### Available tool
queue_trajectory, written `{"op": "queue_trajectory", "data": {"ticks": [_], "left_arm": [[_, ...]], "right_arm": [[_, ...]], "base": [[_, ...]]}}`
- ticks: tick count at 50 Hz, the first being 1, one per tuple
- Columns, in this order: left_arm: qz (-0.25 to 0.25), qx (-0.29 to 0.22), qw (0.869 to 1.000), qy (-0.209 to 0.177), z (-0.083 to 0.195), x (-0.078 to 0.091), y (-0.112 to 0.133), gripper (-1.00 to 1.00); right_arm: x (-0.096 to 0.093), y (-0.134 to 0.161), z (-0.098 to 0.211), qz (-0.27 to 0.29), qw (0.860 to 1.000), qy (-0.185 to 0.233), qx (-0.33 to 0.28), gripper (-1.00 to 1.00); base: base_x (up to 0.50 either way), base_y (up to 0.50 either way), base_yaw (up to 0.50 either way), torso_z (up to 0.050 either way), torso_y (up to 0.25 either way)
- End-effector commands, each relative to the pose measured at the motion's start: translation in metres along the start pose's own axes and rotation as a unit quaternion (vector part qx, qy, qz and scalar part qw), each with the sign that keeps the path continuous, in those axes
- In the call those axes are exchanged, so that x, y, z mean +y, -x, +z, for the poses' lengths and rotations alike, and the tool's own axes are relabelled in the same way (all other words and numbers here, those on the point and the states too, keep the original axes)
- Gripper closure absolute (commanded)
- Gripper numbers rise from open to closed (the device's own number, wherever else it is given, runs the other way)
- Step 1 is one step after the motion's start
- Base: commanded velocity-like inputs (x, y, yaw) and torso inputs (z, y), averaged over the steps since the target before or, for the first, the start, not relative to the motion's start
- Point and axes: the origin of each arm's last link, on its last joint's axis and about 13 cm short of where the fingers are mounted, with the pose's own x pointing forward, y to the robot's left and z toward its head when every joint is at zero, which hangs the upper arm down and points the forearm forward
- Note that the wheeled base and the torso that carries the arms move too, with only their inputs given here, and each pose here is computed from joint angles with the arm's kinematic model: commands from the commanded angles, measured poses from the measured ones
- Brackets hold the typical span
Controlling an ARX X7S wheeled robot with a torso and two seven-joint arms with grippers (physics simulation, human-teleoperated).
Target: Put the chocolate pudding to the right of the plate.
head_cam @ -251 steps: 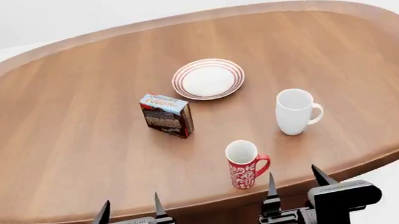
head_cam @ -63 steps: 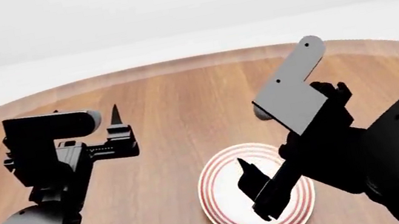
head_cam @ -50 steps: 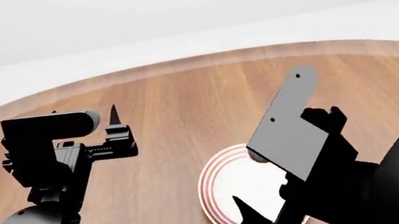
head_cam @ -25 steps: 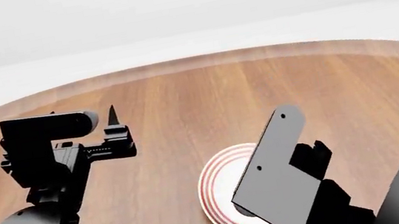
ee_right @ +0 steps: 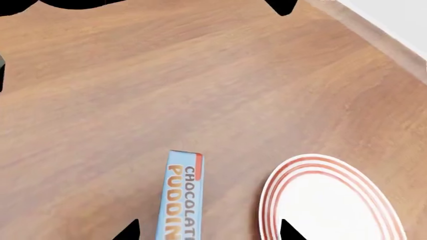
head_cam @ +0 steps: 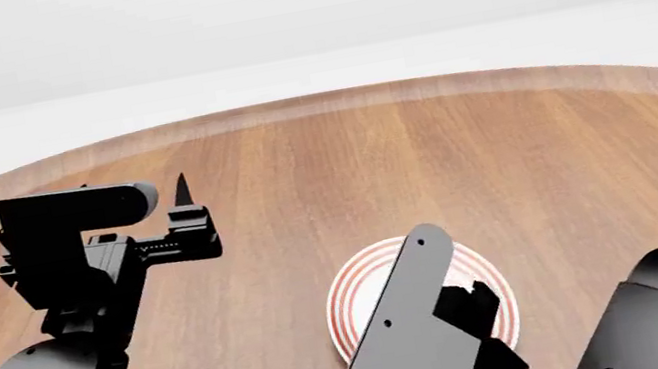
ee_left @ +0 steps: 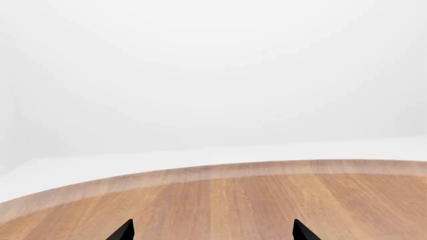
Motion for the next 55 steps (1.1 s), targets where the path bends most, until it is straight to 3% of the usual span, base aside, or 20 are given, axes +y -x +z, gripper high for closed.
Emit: {"op": "queue_trajectory", "data": {"ticks": [1, 18, 29, 55], "left_arm": [[0.001, 0.0, 1.0, 0.001, 0.0, 0.0, 0.0, -1.0], [0.0, 0.0, 1.0, 0.001, 0.0, 0.001, 0.0, -1.0], [0.002, 0.0, 1.0, 0.002, -0.001, 0.001, 0.0, -1.0], [0.0, 0.003, 1.0, 0.004, -0.003, 0.001, 0.0, -1.0]], "right_arm": [[0.006, -0.015, -0.013, 0.031, 0.999, -0.013, 0.022, -1.0], [0.009, -0.033, -0.031, 0.059, 0.997, -0.027, 0.035, -1.0], [-0.004, -0.041, -0.022, 0.058, 0.996, -0.052, 0.05, -1.0], [-0.017, -0.086, -0.051, 0.086, 0.985, -0.093, 0.116, -1.0]], "base": [[0.0, 0.0, 0.0, 0.0, 0.0], [0.0, 0.0, 0.0, 0.0, 0.0], [0.0, 0.0, 0.0, 0.0, 0.0], [0.0, 0.0, 0.0, 0.0, 0.0]]}}
